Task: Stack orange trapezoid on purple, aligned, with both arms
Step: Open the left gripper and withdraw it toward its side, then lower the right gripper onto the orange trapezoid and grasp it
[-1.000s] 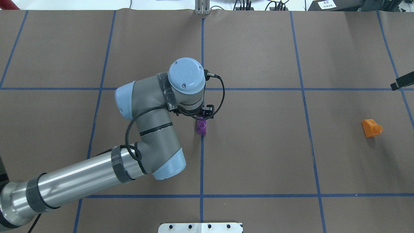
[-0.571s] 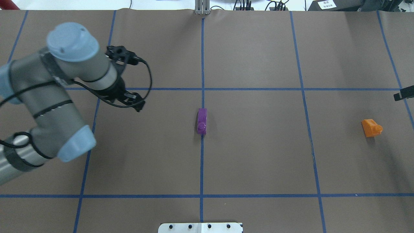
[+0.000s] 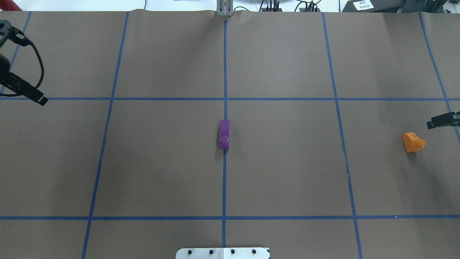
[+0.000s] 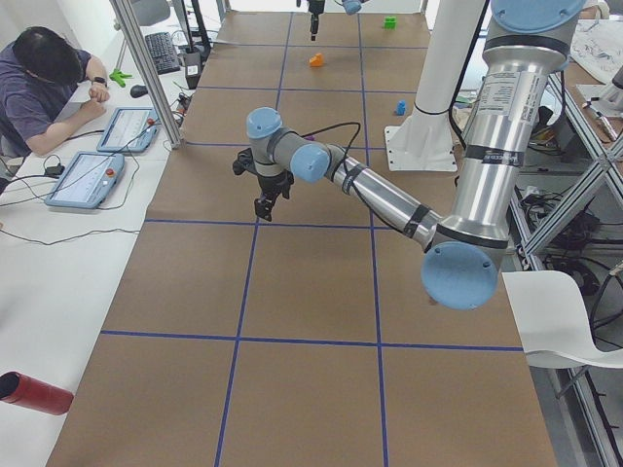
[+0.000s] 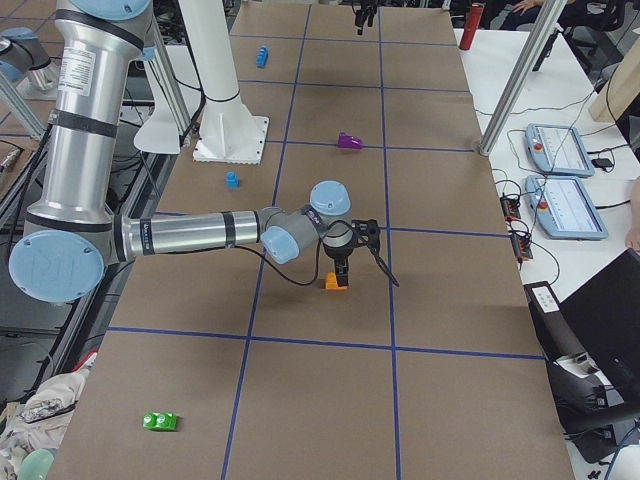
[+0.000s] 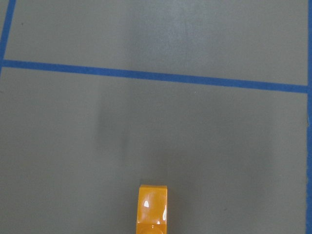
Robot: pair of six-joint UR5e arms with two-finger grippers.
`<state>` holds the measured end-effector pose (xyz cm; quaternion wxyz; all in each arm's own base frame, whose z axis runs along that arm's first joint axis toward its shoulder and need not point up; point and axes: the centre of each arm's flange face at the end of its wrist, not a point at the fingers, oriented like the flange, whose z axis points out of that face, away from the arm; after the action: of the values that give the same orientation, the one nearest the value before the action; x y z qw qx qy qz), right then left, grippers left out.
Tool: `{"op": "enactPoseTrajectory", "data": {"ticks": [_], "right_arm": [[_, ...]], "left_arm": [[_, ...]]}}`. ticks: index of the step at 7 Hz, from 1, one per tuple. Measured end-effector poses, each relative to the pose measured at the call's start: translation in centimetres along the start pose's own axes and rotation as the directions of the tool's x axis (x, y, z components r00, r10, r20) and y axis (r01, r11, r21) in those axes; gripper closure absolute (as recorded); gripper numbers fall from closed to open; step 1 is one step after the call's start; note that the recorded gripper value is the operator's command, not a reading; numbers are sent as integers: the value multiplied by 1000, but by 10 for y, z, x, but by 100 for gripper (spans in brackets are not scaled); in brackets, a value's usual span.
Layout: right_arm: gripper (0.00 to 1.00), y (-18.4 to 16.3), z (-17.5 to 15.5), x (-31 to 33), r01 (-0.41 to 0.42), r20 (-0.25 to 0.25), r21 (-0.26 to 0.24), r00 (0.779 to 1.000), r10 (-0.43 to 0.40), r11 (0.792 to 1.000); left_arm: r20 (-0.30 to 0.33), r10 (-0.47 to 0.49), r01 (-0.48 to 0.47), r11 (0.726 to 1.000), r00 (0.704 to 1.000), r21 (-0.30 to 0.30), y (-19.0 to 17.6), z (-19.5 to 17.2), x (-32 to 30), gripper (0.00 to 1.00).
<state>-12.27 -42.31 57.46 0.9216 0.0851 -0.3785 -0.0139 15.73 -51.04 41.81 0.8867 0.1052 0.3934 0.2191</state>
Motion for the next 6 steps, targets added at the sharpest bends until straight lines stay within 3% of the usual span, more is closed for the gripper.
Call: {"op": "enactPoseTrajectory", "data": {"ticks": [2, 5, 6], "right_arm": [[0, 10, 36, -5, 47, -3, -33, 999, -47, 998], [1, -3, 60, -13, 44, 11, -80, 999, -43, 996], [8, -10, 65, -16, 37, 10, -94, 999, -36, 995]], "left_arm": [[-4, -12, 12, 1000, 1000, 5, 11, -7, -14, 0], [-5, -18, 18, 1000, 1000, 8, 12, -8, -15, 0], [-5, -19, 19, 1000, 1000, 9, 12, -8, -15, 0]]}}
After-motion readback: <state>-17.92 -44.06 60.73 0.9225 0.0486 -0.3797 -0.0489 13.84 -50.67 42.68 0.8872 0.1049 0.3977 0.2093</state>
